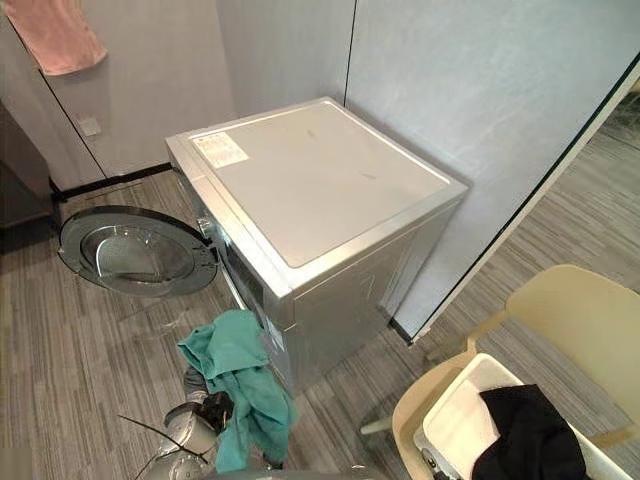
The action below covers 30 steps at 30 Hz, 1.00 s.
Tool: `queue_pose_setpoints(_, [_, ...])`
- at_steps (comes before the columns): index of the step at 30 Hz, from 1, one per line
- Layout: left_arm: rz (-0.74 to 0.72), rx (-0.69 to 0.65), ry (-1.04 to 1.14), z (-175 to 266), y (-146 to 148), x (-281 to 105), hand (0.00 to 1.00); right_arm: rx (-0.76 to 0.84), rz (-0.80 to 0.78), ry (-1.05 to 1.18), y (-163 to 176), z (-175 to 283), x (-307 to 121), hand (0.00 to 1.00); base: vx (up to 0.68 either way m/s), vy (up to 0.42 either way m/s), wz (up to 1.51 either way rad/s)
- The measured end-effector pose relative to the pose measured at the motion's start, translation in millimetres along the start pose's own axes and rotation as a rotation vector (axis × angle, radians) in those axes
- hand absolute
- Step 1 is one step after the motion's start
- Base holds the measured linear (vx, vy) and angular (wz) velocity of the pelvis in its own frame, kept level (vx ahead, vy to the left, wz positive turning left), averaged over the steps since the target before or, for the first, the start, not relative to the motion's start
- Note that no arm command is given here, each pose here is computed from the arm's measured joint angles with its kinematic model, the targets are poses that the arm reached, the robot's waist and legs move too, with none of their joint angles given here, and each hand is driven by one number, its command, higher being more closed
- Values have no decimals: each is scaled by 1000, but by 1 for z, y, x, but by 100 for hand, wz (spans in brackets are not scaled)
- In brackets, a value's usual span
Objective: Pick up the laundry basket with both hands and put the clothes into the washing machine.
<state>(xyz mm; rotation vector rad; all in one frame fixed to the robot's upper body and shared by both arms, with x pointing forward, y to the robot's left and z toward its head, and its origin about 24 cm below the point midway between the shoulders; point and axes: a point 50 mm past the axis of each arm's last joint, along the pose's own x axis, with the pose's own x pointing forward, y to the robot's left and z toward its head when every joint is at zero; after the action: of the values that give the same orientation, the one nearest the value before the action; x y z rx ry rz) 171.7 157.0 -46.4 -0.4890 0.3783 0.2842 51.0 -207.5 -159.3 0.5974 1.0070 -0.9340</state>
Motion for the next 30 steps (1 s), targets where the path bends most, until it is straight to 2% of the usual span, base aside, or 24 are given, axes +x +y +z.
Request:
queue_pose_setpoints(5, [0, -19, -4, 1, 3, -2, 100, -34, 28, -22, 9, 7, 1, 0, 92, -70, -11])
queue_pose_setpoints(12, [-9, -73, -114, 28, -3, -5, 100, -89, 72, -57, 21, 12, -1, 0, 53, 162, -34])
queue_pose_setpoints(17, [-42, -71, -111, 27, -11, -6, 100, -69, -35, -23, -14, 1, -3, 0, 166, 540, 49])
queue_pose_setpoints(19, [-23, -64, -129, 32, -6, -5, 100, -86, -34, 59, -10, -12, -2, 0, 231, 693, 59])
queue_pose_setpoints(24, [-67, -15, -107, 28, -9, -6, 100, -43, 10, -2, 10, 4, 1, 0, 99, 537, 19])
queue_pose_setpoints(30, [-70, 30, -62, 17, -9, -6, 100, -54, 13, 11, 13, 1, 1, 0, -8, 236, -57])
